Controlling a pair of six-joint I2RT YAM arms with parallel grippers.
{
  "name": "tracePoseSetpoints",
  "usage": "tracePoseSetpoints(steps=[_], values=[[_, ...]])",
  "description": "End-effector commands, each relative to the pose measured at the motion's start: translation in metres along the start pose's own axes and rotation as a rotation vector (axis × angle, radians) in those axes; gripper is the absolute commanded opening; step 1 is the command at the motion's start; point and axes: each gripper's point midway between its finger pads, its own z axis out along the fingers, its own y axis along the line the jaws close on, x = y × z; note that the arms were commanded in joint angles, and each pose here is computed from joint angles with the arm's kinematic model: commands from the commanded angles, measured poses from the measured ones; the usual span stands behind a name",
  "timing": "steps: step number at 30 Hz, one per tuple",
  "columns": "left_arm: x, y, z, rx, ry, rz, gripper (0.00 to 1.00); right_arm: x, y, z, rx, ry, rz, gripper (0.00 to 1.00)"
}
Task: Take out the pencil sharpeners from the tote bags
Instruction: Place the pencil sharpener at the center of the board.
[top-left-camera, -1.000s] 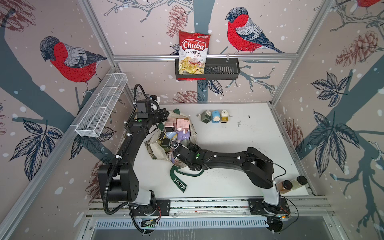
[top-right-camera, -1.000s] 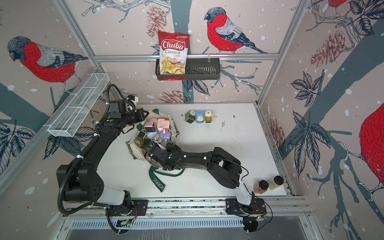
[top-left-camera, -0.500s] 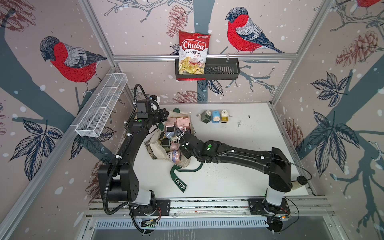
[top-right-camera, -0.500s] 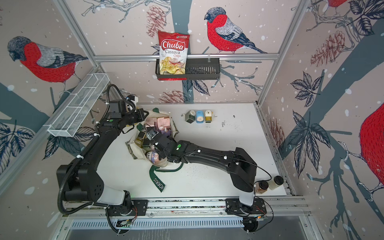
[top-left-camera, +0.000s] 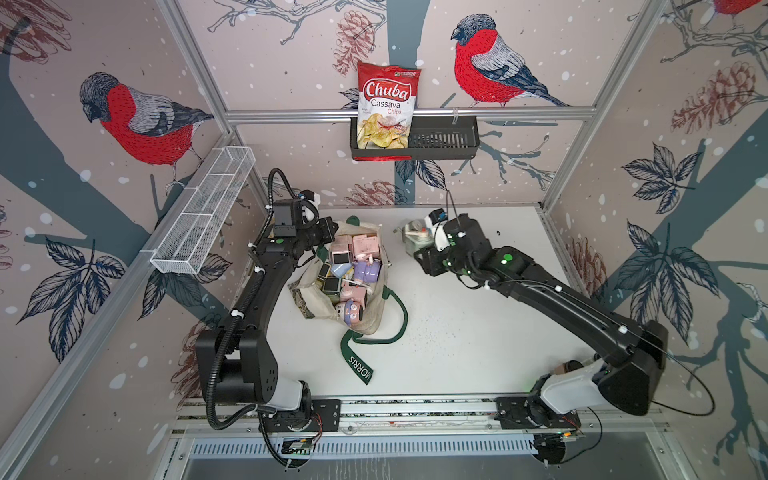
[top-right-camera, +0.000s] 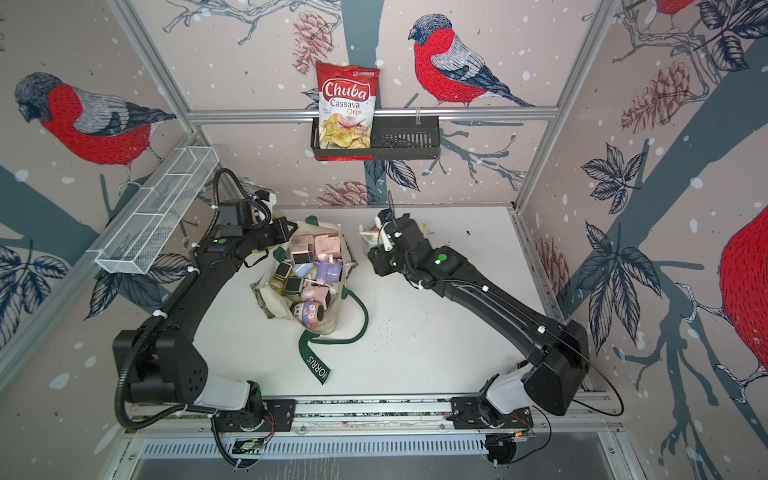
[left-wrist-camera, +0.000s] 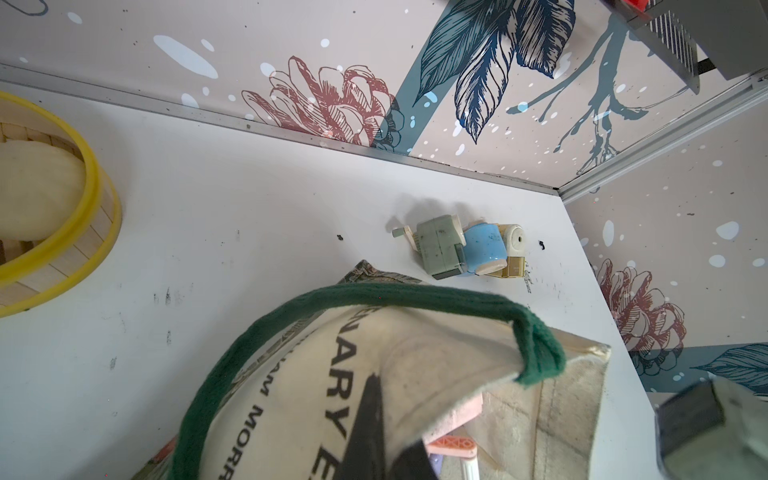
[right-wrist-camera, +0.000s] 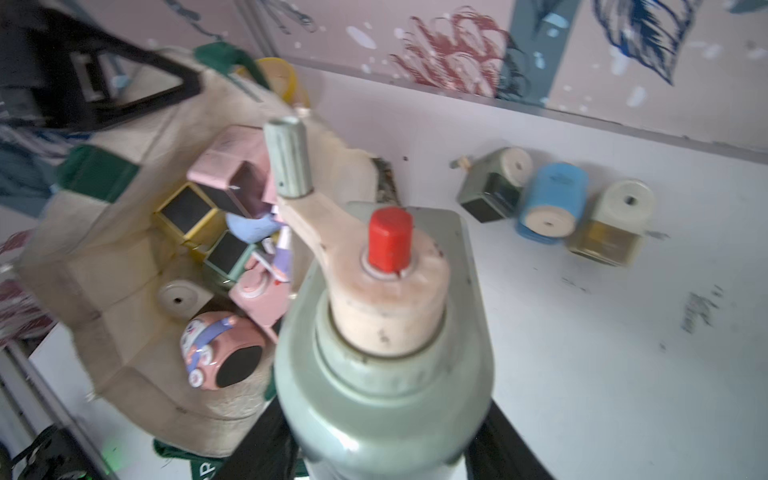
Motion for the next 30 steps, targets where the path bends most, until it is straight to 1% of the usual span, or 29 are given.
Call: tracePoseSetpoints(steps=[1, 3, 7, 10, 12, 15, 19, 22, 30], values=[[-0.011, -0.007, -0.004, 0.023, -0.041, 0.035, 0.00, 0.011, -0.044, -0.007, 0.050, 0.056, 0.127, 0.37], [-0.012, -0.007, -0.004, 0.022, -0.042, 0.033, 0.00, 0.018, -0.079, -0.007, 0.116, 0.089, 0.174, 0.37], [-0.011, -0.008, -0.005, 0.025, -0.041, 0.033, 0.00, 0.039, -0.140, 0.006, 0.211, 0.180, 0.256, 0.37], [-0.012, -0.009, -0.004, 0.029, -0.042, 0.034, 0.00, 0.050, -0.176, 0.018, 0.285, 0.244, 0.306, 0.37], [-0.012, -0.008, -0.005, 0.025, -0.044, 0.033, 0.00, 0.054, -0.191, 0.028, 0.305, 0.292, 0.322, 0.37], [-0.011, -0.008, -0.004, 0.030, -0.040, 0.033, 0.00, 0.056, -0.208, 0.048, 0.320, 0.356, 0.339, 0.37], [-0.011, -0.008, -0.004, 0.028, -0.041, 0.033, 0.00, 0.060, -0.225, 0.074, 0.358, 0.429, 0.324, 0.37], [-0.011, -0.008, -0.004, 0.029, -0.039, 0.031, 0.00, 0.064, -0.233, 0.091, 0.355, 0.475, 0.326, 0.38], [-0.011, -0.006, -0.003, 0.027, -0.037, 0.029, 0.00, 0.067, -0.251, 0.117, 0.355, 0.524, 0.332, 0.39]])
